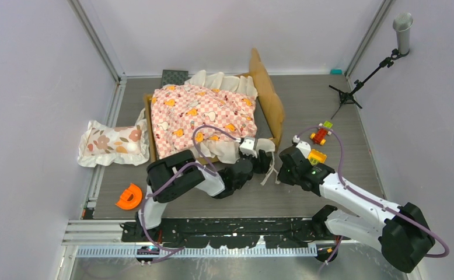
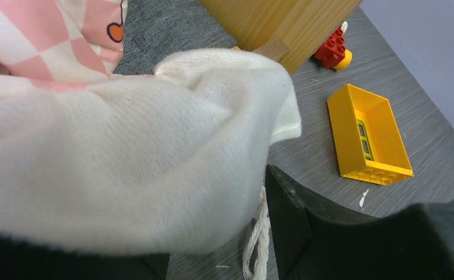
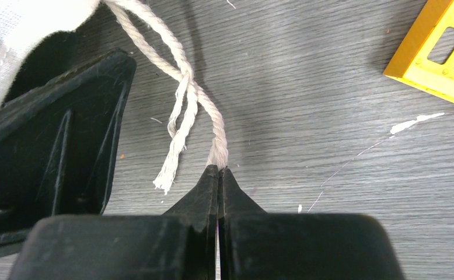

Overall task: Set up the pet bed
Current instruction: Tie the ropes to the bed frame.

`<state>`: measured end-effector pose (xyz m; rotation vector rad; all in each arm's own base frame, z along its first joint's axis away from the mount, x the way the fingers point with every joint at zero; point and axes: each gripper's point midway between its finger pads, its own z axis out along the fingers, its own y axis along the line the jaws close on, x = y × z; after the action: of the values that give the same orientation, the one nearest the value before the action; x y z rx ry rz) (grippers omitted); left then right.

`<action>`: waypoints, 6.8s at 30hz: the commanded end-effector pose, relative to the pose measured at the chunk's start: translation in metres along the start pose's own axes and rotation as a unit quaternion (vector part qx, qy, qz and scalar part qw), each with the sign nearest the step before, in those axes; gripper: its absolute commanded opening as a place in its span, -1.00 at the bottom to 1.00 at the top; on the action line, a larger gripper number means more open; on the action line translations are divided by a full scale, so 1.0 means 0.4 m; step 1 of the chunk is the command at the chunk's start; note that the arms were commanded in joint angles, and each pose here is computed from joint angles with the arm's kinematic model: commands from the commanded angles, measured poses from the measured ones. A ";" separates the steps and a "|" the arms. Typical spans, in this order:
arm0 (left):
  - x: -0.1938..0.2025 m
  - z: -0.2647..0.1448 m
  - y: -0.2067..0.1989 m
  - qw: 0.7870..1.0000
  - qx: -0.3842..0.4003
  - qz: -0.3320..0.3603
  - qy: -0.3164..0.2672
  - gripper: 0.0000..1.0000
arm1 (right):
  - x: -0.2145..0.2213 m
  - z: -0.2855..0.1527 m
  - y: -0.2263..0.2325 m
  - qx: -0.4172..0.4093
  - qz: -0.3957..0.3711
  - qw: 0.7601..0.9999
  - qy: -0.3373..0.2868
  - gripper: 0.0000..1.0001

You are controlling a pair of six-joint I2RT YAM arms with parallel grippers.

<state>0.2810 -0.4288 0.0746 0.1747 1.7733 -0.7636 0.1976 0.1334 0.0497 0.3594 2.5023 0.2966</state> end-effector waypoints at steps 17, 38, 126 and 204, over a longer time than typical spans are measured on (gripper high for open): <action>0.021 0.083 0.005 0.996 -0.034 -0.073 -0.027 -0.24 | -0.013 -0.021 0.030 -0.031 0.019 0.999 -0.008 -0.99; 0.021 0.020 0.039 0.996 -0.019 -0.082 -0.029 -0.04 | -0.013 -0.022 0.024 -0.028 0.016 0.999 -0.011 -0.99; -0.021 0.058 0.012 0.990 0.005 -0.130 -0.056 -0.92 | -0.058 -0.015 0.070 -0.060 0.052 0.996 -0.043 -0.99; -0.037 -0.001 -0.020 0.990 0.066 -0.116 -0.050 -1.00 | -0.242 0.201 0.190 -0.064 -0.142 0.982 -0.107 -0.99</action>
<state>0.2842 -0.4257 0.0551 0.0331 1.7510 -0.9535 0.3183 0.1850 0.0438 -0.1210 2.3072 0.3043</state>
